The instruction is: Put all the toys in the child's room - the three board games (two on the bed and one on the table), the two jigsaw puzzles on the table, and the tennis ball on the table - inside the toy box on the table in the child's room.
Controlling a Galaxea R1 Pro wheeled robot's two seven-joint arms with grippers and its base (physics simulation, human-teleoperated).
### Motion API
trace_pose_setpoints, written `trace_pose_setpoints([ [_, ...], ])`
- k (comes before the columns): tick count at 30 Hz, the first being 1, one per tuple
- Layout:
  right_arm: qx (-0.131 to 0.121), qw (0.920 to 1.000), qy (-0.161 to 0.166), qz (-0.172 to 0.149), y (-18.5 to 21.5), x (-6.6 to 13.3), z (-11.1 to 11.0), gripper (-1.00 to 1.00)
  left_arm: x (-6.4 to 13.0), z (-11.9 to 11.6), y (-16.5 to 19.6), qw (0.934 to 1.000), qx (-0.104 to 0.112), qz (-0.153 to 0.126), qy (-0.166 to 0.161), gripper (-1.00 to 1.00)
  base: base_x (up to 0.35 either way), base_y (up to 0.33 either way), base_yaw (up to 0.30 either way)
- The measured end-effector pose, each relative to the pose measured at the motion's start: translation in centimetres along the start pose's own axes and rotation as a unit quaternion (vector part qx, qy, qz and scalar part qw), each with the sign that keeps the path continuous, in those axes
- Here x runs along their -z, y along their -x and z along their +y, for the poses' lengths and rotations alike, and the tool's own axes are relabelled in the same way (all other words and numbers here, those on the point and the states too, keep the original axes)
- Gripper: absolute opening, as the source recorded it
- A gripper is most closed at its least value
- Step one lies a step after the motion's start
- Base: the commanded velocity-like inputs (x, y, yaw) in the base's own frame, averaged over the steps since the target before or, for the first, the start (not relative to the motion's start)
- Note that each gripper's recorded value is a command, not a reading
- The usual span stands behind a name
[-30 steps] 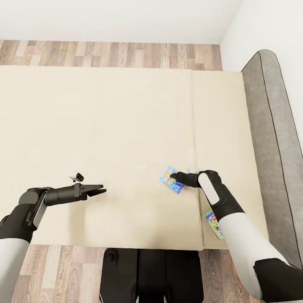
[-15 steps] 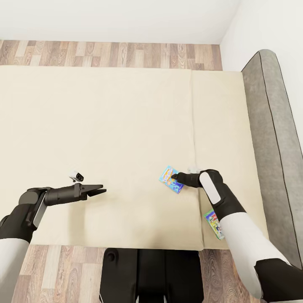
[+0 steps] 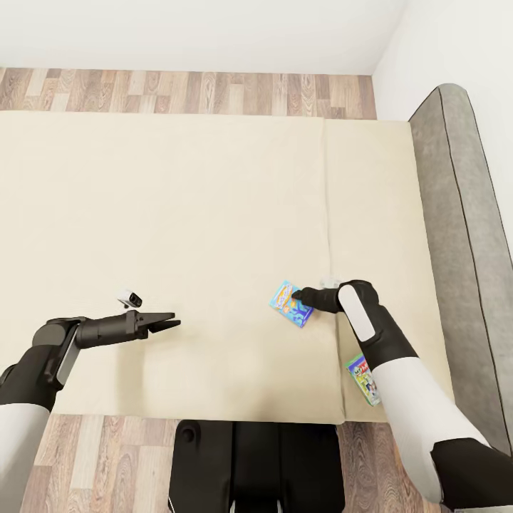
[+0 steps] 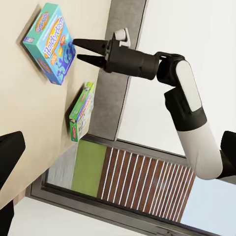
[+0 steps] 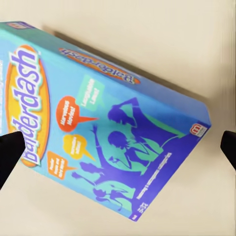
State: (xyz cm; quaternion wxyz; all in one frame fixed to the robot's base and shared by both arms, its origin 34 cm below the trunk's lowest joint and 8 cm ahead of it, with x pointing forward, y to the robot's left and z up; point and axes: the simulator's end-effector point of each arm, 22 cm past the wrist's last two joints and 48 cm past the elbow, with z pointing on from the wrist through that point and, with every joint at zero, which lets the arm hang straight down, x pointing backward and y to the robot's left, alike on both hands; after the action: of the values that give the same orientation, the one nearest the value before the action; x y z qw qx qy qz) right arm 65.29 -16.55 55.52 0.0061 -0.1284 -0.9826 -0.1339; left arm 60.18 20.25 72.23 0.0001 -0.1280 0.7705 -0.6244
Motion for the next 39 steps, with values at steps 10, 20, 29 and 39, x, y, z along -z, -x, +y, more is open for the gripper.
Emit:
trace_pose_setpoints([
  [10, 0.003, 0.9999, 0.000, -0.010, 1.3, 0.4, 0.4, 1.00, -0.1, 0.0, 0.0, 1.0000, 0.000, 0.000, -0.001, 1.00, 0.000, 0.000, 0.000],
  [20, 0.006, 0.9996, 0.002, -0.029, 2.6, 0.9, 0.9, 1.00, -0.1, 0.0, 0.0, 1.0000, 0.000, 0.001, -0.001, 1.00, 0.000, 0.000, 0.000],
  [29, 0.004, 0.9991, 0.004, -0.042, 3.1, 0.9, 1.1, 1.00, -0.2, 0.0, -0.1, 1.0000, 0.000, 0.001, -0.001, 1.00, 0.000, 0.000, 0.000],
  [39, -0.003, 0.9978, 0.005, -0.065, 4.0, 0.8, 1.1, 1.00, -0.2, 0.0, -0.1, 1.0000, 0.000, 0.001, -0.002, 1.00, 0.000, 0.000, 0.000],
])
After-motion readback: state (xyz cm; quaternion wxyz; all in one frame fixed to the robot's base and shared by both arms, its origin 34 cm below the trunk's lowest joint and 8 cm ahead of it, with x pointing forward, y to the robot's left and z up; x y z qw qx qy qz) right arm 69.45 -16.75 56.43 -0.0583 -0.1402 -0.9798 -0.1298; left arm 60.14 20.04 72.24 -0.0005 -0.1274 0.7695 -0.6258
